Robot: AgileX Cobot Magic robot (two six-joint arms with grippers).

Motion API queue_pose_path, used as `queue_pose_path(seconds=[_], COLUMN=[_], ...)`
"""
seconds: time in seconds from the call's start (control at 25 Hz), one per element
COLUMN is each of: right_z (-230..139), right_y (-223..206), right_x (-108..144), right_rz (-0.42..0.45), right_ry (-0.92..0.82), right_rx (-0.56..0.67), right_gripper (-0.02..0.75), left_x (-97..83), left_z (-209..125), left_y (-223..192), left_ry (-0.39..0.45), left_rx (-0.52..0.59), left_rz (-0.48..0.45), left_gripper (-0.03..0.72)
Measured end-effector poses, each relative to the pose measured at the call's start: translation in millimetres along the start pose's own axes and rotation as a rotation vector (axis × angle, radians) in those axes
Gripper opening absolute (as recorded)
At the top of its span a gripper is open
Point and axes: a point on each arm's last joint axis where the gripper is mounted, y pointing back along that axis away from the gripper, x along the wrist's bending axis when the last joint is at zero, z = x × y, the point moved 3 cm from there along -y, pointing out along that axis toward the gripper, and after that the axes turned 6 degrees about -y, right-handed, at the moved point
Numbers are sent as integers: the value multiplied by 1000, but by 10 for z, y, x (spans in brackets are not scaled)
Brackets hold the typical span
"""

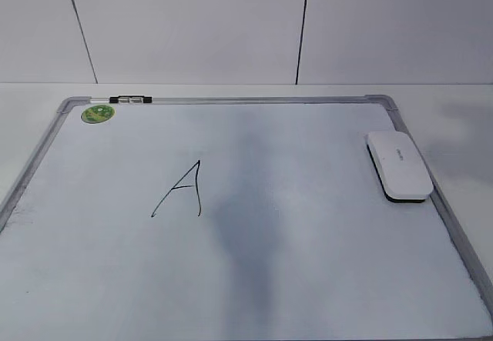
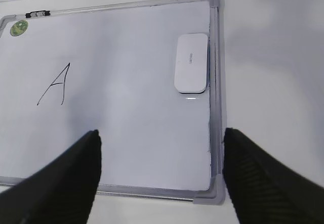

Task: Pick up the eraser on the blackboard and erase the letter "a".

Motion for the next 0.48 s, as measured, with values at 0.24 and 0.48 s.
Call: queue_pose_path(seconds=[0.24, 0.48], right_z=[-249, -574], right_y=[116, 89], right_x=[-47, -121], right_rz=[22, 38], right_ry=[-1, -7], right_rx=[-28, -15], right_gripper=[593, 593], left_x=[-15, -40], left_z=[-413, -791], left_y=[160, 194], left_ry=[-2, 5], left_rx=[-28, -34], left_rz=[-9, -37], left_gripper=[348, 348])
